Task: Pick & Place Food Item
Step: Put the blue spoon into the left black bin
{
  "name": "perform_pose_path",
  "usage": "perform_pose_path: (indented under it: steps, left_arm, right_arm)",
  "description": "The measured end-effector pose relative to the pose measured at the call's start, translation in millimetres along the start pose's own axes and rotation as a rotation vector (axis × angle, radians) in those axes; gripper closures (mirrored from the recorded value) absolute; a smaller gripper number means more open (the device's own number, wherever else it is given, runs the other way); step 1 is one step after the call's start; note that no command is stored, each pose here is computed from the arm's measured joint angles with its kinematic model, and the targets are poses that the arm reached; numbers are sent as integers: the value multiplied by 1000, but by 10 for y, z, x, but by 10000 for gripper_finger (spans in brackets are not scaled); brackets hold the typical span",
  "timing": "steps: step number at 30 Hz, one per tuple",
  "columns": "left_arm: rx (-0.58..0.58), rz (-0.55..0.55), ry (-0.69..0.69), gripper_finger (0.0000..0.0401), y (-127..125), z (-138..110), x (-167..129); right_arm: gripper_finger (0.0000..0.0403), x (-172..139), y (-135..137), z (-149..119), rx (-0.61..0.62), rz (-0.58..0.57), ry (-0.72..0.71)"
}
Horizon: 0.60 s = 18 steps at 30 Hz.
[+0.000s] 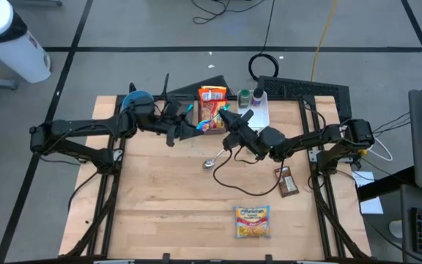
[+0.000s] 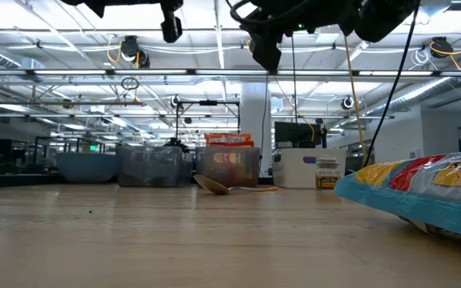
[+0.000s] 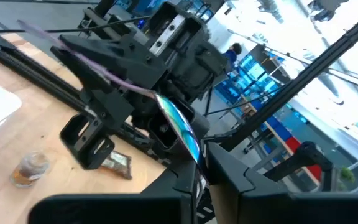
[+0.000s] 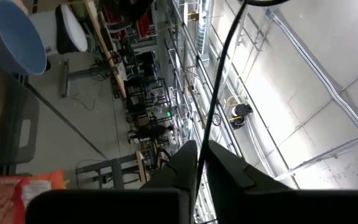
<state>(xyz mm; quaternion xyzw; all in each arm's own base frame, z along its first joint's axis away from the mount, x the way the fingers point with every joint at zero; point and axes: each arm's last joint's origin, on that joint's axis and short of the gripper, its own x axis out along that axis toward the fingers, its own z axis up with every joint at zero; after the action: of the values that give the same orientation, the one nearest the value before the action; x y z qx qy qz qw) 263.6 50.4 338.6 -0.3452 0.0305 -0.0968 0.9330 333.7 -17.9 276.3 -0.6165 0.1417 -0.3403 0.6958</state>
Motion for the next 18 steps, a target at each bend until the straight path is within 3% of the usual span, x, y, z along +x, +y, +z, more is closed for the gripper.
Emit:
perform_pose_path:
  steps: [18]
  left_arm:
    - [105,61,40,391,106,4,-43]
  right_arm:
    - [221,-106,-30,128,99,-24,-48]
